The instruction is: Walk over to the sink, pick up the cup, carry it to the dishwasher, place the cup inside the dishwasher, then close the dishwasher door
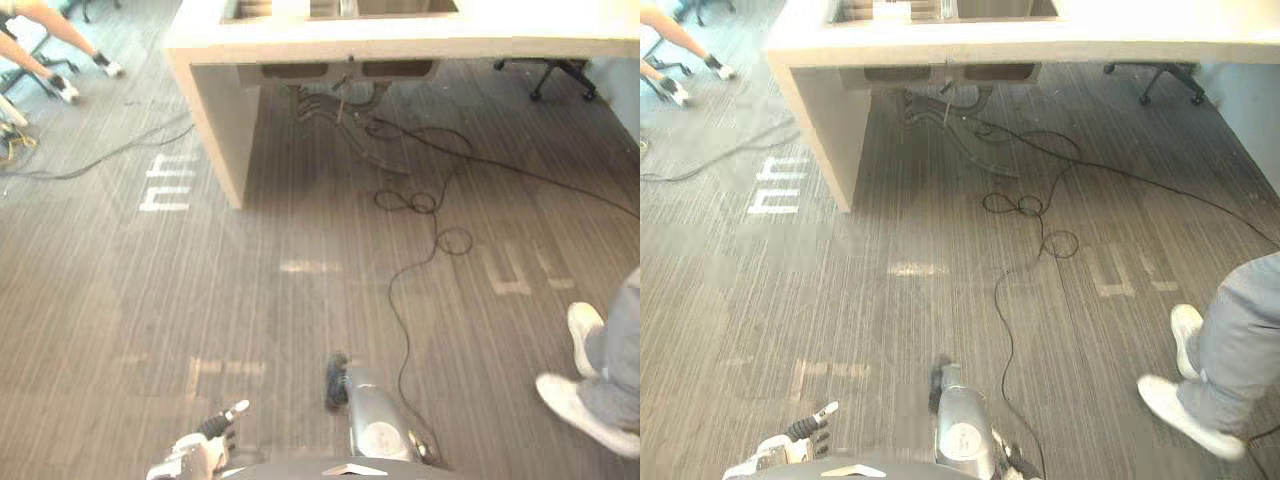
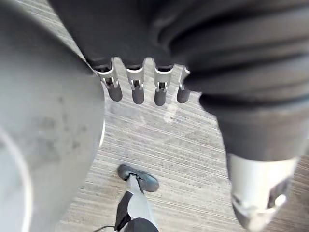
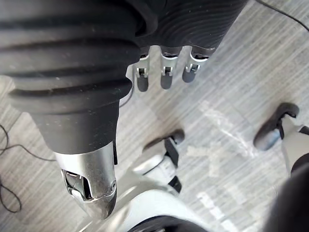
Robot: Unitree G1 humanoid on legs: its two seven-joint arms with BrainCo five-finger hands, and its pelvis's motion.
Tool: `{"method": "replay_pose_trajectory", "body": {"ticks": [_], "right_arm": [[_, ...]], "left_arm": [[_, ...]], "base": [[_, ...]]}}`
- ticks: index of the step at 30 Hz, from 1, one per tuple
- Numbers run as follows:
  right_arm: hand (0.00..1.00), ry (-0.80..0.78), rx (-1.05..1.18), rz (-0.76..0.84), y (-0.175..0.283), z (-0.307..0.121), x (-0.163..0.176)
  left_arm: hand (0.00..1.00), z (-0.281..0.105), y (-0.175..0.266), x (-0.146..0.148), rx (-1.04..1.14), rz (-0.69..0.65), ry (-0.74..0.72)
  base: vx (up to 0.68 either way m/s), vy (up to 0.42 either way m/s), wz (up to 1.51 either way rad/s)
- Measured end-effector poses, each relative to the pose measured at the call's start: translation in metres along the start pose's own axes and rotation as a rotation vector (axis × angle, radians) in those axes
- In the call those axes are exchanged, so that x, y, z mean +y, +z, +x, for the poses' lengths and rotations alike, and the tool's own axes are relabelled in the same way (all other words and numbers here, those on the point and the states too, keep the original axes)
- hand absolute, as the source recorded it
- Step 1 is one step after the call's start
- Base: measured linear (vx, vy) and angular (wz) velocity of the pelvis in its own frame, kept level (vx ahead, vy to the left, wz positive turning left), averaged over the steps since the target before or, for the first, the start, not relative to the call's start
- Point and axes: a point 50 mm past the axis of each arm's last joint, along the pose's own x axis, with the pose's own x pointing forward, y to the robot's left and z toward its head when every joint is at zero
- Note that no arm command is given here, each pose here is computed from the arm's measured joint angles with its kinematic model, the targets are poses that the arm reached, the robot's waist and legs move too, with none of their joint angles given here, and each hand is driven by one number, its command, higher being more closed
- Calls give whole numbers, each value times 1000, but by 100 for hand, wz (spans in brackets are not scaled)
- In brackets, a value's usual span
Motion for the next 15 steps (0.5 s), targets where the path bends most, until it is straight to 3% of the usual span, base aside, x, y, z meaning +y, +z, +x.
{"method": "replay_pose_trajectory", "body": {"ticks": [4, 9, 15], "right_arm": [[0, -12, -21, -26, 3, -2, -9], [0, -39, -63, -3, 20, -2, -19], [0, 69, -218, 43, 70, 6, 13]], "left_arm": [[0, 1, 15, -7, -84, -4, -45], [0, 2, 38, -52, -159, 60, -199], [0, -12, 72, -81, -409, 134, -267]], "base": [[434, -229, 26], [381, -155, 34], [303, -27, -20]]}}
